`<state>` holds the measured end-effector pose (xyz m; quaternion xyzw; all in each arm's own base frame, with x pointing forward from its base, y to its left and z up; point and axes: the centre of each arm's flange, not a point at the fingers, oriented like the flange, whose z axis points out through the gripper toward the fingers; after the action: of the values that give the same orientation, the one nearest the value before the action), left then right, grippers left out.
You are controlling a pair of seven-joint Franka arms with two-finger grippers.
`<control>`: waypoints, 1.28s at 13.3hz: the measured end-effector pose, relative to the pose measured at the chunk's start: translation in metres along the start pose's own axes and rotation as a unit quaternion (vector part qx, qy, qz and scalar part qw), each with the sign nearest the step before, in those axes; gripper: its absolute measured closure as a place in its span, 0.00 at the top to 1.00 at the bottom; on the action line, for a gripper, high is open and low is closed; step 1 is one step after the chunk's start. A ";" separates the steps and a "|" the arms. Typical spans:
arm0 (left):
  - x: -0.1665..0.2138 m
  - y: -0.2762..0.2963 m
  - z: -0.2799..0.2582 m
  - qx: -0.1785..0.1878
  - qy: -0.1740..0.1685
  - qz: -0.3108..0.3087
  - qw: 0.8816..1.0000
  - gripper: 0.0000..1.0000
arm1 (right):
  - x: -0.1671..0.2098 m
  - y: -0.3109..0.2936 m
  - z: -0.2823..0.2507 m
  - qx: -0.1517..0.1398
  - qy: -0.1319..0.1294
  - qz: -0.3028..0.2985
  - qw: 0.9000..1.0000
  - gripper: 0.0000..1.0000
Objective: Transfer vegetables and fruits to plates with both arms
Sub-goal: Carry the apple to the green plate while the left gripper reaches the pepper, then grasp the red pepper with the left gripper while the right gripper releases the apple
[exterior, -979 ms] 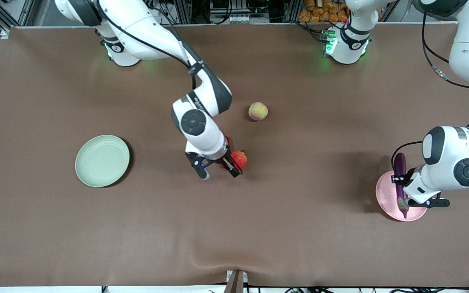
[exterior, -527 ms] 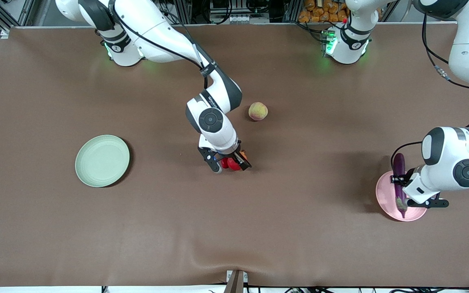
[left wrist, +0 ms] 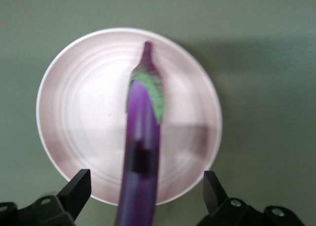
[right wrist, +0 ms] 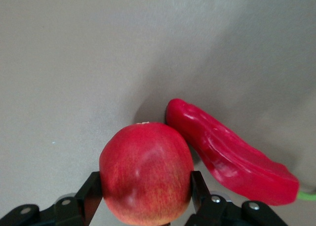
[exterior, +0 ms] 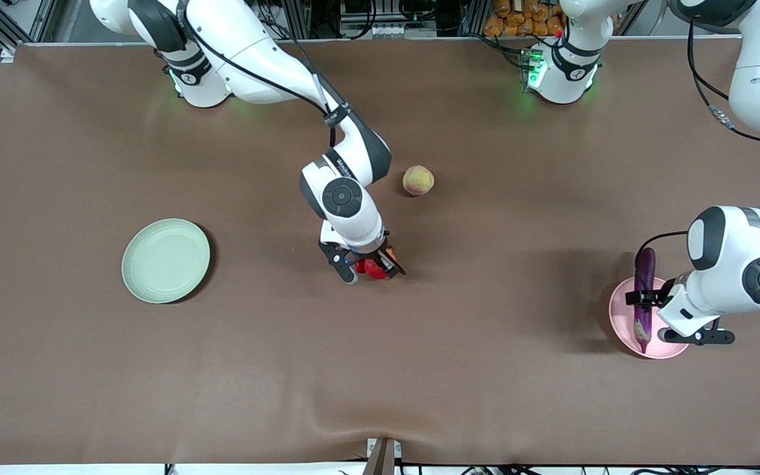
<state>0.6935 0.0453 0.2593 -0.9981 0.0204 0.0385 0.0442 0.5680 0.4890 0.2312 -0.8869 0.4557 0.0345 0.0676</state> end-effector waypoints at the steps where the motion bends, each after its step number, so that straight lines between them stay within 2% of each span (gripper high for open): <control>1: 0.001 0.012 -0.008 -0.004 0.003 0.000 1.000 1.00 | 0.005 -0.006 -0.016 -0.015 -0.003 0.003 1.000 0.78; 3: 0.001 0.042 -0.024 -0.014 0.006 -0.016 1.000 1.00 | 0.023 -0.020 -0.062 -0.042 -0.012 0.004 0.999 0.78; 5: 0.000 0.072 -0.036 -0.024 0.007 -0.041 0.999 1.00 | 0.055 -0.022 -0.106 -0.058 -0.020 -0.029 0.998 0.78; 9: -0.005 0.144 -0.046 -0.030 0.006 -0.090 0.995 1.00 | 0.160 0.004 -0.177 -0.092 -0.042 -0.137 0.985 0.78; 12: -0.022 0.248 -0.058 -0.031 0.014 -0.100 0.994 1.00 | 0.266 0.042 -0.211 -0.091 -0.064 -0.199 0.974 0.78; 14: -0.035 0.321 -0.067 -0.031 0.025 -0.109 0.993 1.00 | 0.329 0.084 -0.217 -0.111 -0.069 -0.238 0.963 0.78; 17: -0.045 0.398 -0.064 -0.042 0.048 -0.092 0.994 1.00 | 0.404 0.163 -0.221 -0.137 -0.088 -0.294 0.942 0.78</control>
<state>0.6360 -0.3545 0.2921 -0.9974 -0.0709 -0.0125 0.0045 0.6707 0.0370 0.3853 -0.9755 0.1582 0.1529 -0.0075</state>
